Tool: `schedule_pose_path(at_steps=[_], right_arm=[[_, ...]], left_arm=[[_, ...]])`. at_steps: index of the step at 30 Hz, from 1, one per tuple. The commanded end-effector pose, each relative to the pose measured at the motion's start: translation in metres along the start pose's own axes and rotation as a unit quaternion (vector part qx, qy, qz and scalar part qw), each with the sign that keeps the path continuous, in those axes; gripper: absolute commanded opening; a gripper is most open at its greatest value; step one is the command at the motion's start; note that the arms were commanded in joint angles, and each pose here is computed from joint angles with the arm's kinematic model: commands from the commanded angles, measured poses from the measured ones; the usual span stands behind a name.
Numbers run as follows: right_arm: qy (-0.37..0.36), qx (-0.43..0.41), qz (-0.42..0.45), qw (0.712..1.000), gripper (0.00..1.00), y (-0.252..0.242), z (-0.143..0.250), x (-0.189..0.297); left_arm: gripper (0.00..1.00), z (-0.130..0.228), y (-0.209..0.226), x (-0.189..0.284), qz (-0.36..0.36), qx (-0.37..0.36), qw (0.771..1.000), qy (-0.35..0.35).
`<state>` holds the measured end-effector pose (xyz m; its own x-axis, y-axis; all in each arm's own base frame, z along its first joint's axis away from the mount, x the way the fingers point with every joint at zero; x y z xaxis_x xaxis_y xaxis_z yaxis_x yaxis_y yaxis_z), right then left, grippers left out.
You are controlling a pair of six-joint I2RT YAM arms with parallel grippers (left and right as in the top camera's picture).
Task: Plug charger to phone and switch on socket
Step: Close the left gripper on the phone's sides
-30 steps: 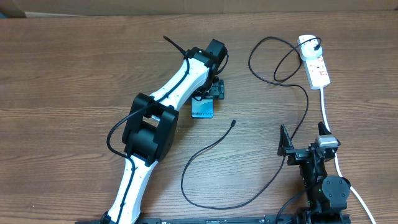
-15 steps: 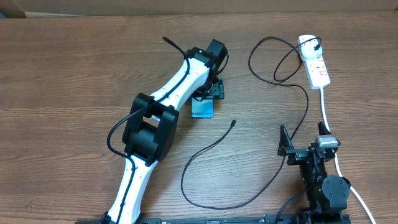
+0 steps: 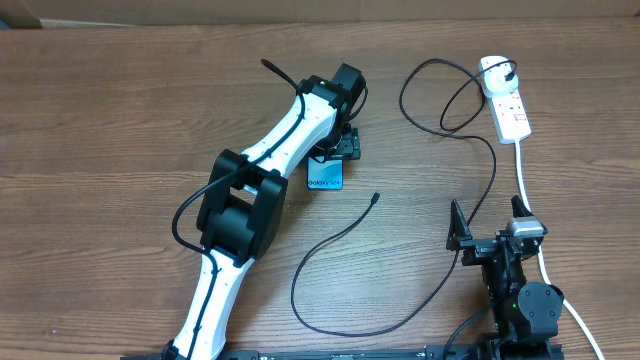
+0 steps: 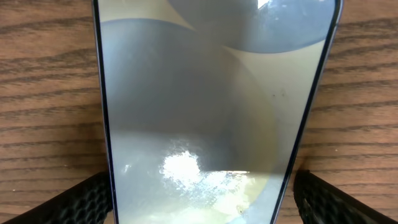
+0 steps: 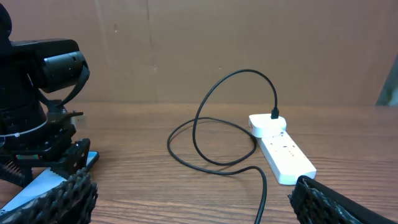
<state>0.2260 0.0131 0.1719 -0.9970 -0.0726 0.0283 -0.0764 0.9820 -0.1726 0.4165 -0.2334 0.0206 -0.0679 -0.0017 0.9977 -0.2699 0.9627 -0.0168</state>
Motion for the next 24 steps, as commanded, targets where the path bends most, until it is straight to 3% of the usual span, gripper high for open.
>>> schedule_pose_path(at_steps=[1,9,24], right_arm=[[-0.002,0.002,0.002,1.0,1.0,0.0002,0.0017,-0.0001],[-0.002,0.002,0.002,1.0,1.0,0.0002,0.0017,-0.0001],[-0.002,0.002,0.002,1.0,1.0,0.0002,0.0017,-0.0001]], left_arm=[[0.89,0.0048,0.0288,-0.0416,-0.074,0.008,0.997,0.016],[0.82,0.0016,0.0308,-0.0419,-0.072,0.012,0.997,0.015],[0.78,-0.0025,0.0369,-0.042,-0.074,0.019,0.997,0.017]])
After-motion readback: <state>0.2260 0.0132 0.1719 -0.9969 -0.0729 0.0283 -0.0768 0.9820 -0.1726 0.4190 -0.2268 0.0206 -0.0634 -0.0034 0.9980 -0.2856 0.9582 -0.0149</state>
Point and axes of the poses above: each gripper's point midway between its finger pads, its own x axis back along the fingers, its own y axis along the line the jaws close on, z = x × y, the point moved 2 cm from there along x, back along the fingers, and after that the axes turned 11 degrees about x, right-handed, at the moved point
